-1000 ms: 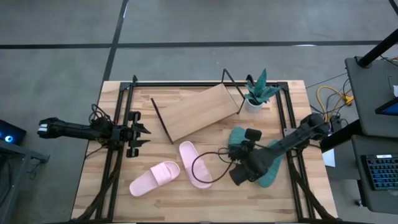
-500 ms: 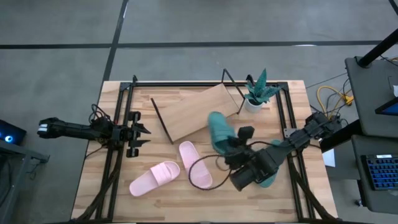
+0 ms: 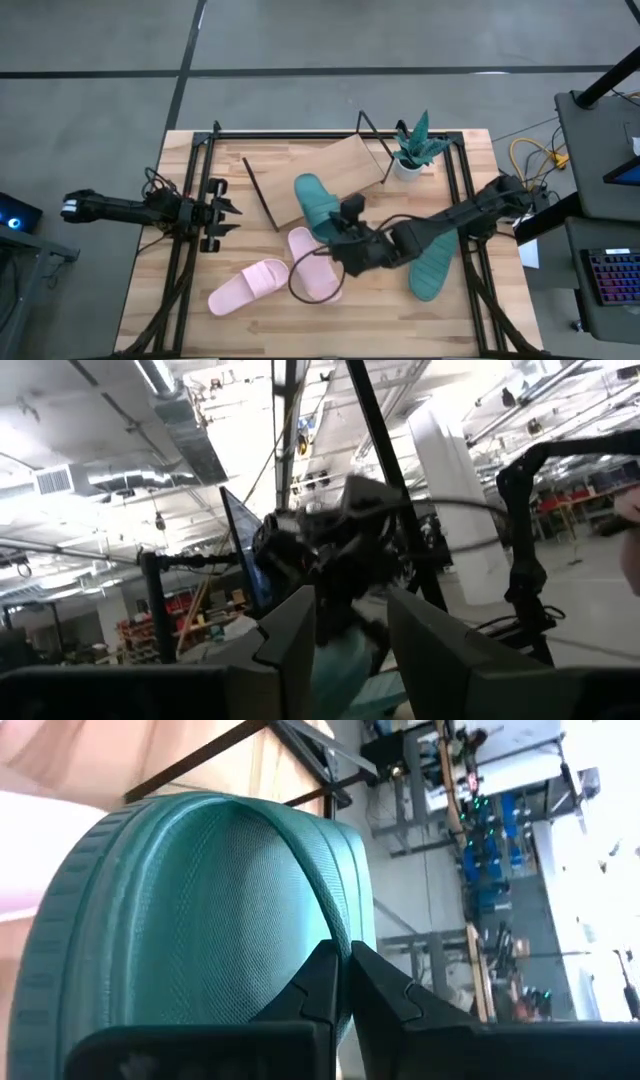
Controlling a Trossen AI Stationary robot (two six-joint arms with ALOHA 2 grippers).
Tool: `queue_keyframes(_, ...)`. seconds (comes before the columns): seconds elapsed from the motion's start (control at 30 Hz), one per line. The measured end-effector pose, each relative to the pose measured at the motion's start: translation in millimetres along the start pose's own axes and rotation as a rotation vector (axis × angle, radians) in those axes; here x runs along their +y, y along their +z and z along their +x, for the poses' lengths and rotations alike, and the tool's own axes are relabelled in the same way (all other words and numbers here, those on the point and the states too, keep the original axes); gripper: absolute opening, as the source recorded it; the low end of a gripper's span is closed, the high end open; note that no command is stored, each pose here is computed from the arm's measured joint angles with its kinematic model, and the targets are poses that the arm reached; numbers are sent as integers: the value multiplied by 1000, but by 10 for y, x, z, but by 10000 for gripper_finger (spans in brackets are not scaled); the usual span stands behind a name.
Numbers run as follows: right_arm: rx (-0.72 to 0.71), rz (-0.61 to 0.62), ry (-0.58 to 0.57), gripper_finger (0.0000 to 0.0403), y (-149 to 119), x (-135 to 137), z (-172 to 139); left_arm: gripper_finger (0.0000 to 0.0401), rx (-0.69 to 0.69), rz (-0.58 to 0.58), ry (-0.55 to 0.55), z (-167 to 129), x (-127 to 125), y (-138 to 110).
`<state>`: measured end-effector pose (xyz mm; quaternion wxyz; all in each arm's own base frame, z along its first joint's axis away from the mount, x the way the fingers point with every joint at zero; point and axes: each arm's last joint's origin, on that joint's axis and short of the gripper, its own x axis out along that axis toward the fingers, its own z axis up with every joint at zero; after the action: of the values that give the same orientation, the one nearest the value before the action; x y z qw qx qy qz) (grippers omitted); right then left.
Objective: Pick and place slides into the shelf
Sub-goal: Put the left green slide on the shelf
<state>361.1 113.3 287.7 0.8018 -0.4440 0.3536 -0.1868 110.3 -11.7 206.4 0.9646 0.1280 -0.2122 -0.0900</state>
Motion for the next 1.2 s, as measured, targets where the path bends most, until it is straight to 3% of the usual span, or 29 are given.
queue_keyframes(0.3,-162,-85,-18,11,-112,51,393,114,47,-6,67,-29,13,-18)
queue_keyframes(0.63,-249,-71,-48,11,-362,-7,743,114,35,-4,71,-48,15,1)
queue_keyframes(0.77,-242,-68,-63,11,-398,-17,816,114,37,-4,71,-48,15,0)
queue_keyframes(0.97,-219,-177,-83,11,-357,172,1035,114,36,-3,71,-47,15,0)
queue_keyframes(1.2,-149,-156,-127,11,-320,137,1233,114,38,-3,71,-47,14,-1)
